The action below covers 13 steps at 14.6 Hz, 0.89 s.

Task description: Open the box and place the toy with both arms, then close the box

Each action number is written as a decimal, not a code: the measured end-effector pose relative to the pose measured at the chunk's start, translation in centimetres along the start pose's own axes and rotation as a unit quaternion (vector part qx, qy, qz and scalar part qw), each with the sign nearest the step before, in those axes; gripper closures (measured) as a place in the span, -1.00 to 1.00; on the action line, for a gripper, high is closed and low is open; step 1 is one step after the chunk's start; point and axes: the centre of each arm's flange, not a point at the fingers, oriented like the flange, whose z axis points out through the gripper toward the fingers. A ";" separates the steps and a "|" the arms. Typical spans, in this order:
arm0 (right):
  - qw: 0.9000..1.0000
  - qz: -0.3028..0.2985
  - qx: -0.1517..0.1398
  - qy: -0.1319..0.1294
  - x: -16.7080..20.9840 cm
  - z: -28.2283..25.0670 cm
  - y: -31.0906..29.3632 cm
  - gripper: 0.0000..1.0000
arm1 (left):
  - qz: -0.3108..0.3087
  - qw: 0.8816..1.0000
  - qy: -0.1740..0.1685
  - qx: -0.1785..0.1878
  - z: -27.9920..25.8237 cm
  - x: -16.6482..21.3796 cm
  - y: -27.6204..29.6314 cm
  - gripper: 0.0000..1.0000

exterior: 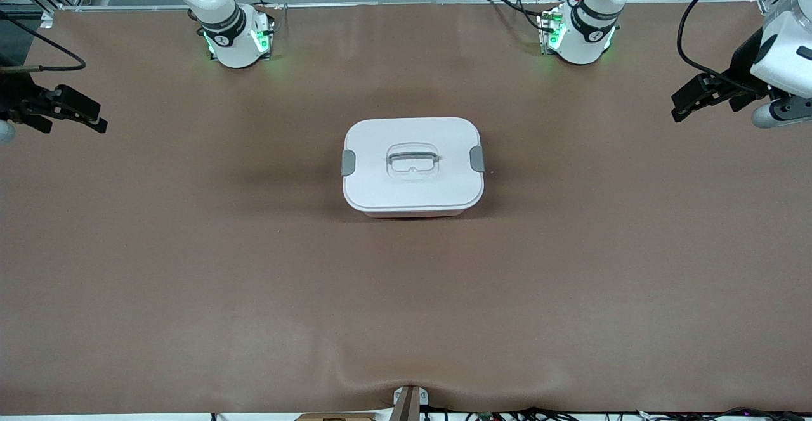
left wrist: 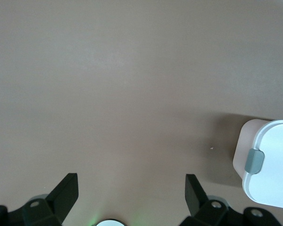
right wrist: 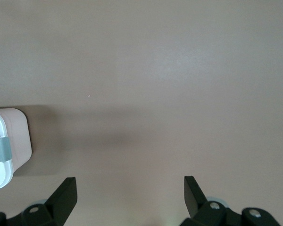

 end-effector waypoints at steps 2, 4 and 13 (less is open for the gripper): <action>1.000 0.000 0.000 0.000 0.0 0.0 0.0 -1.00 | 0.003 1.000 0.000 0.001 0.1 0.1 -0.2 -1.00; 1.000 0.000 0.000 0.000 0.0 0.0 0.0 -1.00 | 0.007 1.000 -0.001 0.001 0.2 0.1 -0.4 -1.00; 1.000 0.000 0.000 0.000 0.0 0.0 0.1 -1.00 | 0.050 0.999 0.000 0.001 0.2 0.2 -0.4 -1.00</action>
